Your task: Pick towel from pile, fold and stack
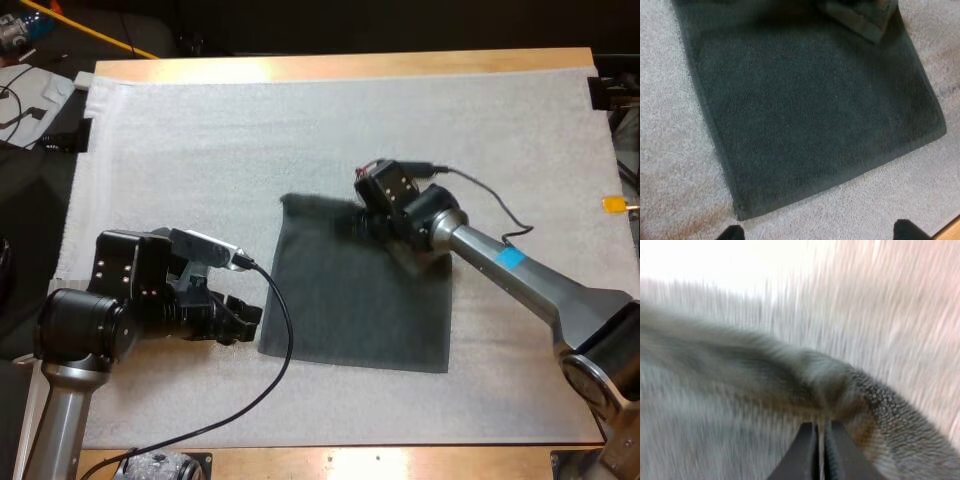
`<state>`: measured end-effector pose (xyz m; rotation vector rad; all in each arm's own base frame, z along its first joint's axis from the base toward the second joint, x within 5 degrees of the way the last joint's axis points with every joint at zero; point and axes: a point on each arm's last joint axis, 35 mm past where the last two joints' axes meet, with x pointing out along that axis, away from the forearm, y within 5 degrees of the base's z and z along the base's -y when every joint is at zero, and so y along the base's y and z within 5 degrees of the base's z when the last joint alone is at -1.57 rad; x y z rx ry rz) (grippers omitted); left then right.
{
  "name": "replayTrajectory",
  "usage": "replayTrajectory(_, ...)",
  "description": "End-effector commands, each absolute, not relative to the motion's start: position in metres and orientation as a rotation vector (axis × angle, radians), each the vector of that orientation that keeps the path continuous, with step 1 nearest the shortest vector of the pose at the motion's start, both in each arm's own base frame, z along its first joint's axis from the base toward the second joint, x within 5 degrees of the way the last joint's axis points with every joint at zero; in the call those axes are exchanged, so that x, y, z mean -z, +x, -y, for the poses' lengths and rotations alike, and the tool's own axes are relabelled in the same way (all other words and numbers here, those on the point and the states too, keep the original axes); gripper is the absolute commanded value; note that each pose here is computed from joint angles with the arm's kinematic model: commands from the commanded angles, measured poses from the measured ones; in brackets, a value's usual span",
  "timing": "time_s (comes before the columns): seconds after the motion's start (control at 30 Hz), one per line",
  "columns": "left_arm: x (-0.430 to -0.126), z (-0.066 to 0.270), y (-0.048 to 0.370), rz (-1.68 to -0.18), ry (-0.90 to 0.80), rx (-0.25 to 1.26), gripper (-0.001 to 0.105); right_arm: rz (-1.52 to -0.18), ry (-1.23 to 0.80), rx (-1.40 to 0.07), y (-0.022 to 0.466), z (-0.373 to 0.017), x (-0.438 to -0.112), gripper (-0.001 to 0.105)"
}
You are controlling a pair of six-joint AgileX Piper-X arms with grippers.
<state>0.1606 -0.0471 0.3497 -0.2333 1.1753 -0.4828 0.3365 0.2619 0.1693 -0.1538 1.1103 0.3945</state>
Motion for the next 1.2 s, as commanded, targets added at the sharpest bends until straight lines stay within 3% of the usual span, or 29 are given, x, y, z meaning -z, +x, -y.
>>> replayTrajectory(0.0, -0.351, 0.047, 0.159, -1.181, -0.239, 0.491, 0.058, -1.014, -0.132, -0.325, 0.355, -0.259, -0.187, 0.0)
replayTrajectory(0.17, -0.35, 0.048, 0.16, -1.183, -0.24, 0.493, 0.058, -0.905, -0.126, -0.252, 0.374, -0.251, -0.211, 0.0)
replayTrajectory(0.33, -0.351, 0.047, 0.159, -1.175, -0.236, 0.494, 0.058, -0.86, -0.109, -0.182, 0.378, -0.246, -0.213, 0.0)
replayTrajectory(0.57, -0.351, 0.047, 0.159, -1.174, -0.235, 0.497, 0.058, -0.837, -0.152, -0.19, 0.366, -0.238, -0.245, 0.0)
replayTrajectory(0.73, -0.35, 0.048, 0.159, -1.176, -0.234, 0.498, 0.058, -0.921, -0.211, -0.283, 0.348, -0.235, -0.257, 0.0)
replayTrajectory(1.0, -0.351, 0.048, 0.159, -1.168, -0.234, 0.5, 0.058, -1.121, -0.255, -0.551, 0.318, -0.25, -0.247, 0.0)
replayTrajectory(1.07, -0.351, 0.048, 0.159, -1.179, -0.24, 0.497, 0.058, -1.095, -0.272, -0.471, 0.323, -0.245, -0.244, 0.001)
replayTrajectory(1.17, -0.351, 0.048, 0.159, -1.175, -0.243, 0.504, 0.058, -1.19, -0.318, -0.49, 0.312, -0.24, -0.227, 0.0)
